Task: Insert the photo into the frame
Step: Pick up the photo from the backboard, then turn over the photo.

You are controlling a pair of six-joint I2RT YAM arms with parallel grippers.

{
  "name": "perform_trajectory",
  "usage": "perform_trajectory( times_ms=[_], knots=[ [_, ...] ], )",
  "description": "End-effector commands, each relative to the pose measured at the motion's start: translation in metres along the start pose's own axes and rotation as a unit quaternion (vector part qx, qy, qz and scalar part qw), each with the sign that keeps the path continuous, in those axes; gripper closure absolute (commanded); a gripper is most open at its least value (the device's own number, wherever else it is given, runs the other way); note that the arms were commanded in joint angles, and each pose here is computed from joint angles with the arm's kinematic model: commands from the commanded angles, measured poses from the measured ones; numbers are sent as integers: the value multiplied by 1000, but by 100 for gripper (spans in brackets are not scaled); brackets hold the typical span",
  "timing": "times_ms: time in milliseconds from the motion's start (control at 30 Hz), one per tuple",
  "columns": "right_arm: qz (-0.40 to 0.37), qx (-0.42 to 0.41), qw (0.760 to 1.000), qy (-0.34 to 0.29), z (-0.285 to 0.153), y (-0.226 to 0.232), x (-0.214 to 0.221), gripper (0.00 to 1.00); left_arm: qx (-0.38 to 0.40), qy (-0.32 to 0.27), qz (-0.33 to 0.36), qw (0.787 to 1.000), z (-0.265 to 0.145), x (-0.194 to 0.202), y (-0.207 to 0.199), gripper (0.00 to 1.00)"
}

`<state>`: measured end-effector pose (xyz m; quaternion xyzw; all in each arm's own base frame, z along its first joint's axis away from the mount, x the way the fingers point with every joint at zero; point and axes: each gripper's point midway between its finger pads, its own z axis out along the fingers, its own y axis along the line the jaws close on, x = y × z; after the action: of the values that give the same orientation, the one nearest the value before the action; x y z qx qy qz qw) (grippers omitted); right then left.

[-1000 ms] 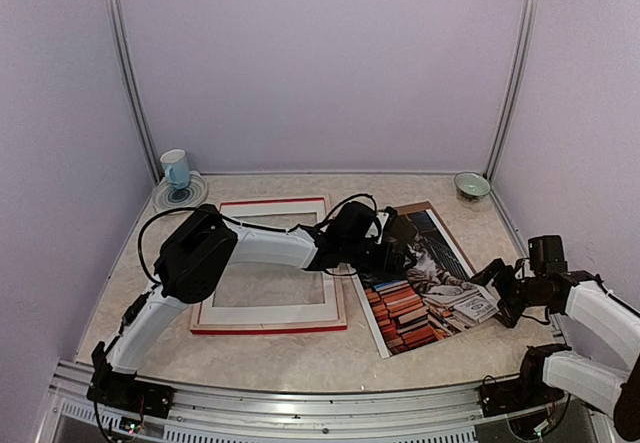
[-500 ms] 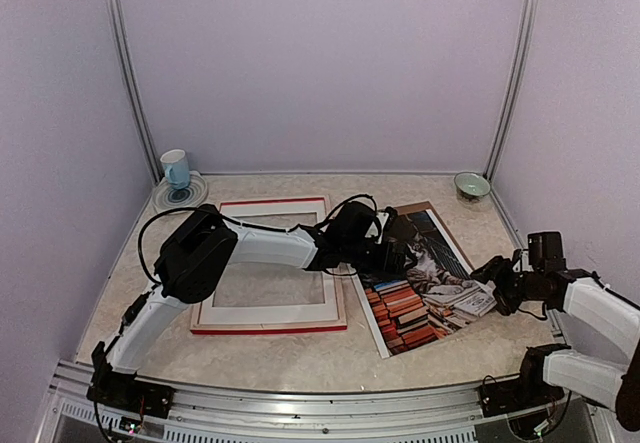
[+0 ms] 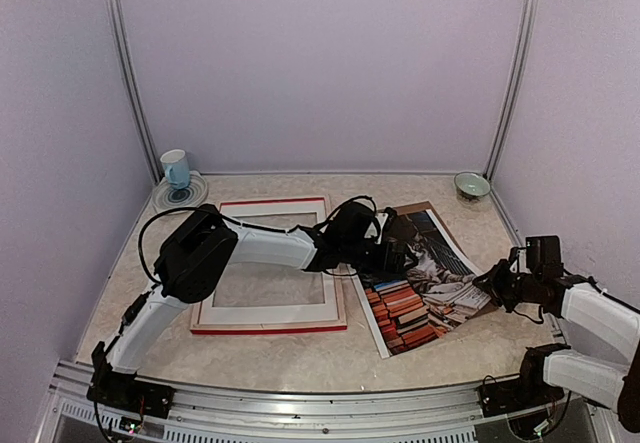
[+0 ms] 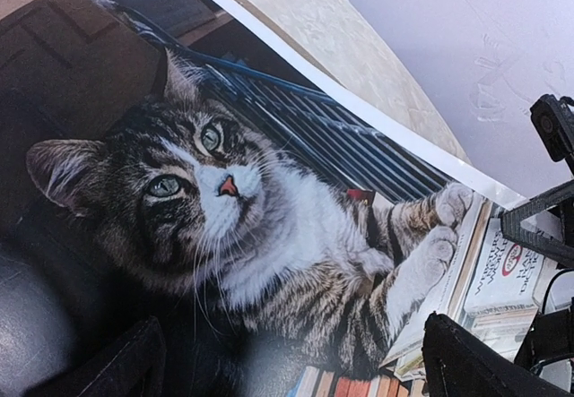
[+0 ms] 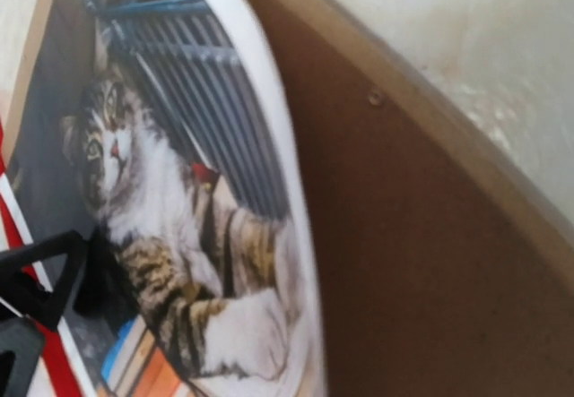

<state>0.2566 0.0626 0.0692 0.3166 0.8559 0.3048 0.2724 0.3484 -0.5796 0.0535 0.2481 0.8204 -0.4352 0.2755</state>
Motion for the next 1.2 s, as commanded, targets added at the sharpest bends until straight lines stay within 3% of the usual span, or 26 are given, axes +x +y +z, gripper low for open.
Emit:
perform_trajectory(
  times_ms=[0, 100, 433, 633, 900, 1167],
  knots=[
    [-15, -15, 1000, -9, -5, 11, -4, 87, -3, 9, -15, 1000, -5, 8, 10, 1],
    [-21, -28, 999, -23, -12, 22, -10, 100, -3, -3, -19, 1000, -13, -1, 10, 1],
    [-56, -72, 994, -61, -30, 69, -40, 100, 6, -44, -40, 998, -52, -37, 11, 1],
    [-126, -100, 981, -108, -54, 135, -81, 100, -10, -112, -43, 993, -119, -92, 16, 1],
    [-271, -183, 933, -148, -85, 269, -105, 100, -56, -183, -51, 980, -202, -127, 33, 1],
    [-417, -217, 880, -67, -27, 365, -51, 100, -156, -236, -86, 955, -278, -120, 76, 1]
  ],
)
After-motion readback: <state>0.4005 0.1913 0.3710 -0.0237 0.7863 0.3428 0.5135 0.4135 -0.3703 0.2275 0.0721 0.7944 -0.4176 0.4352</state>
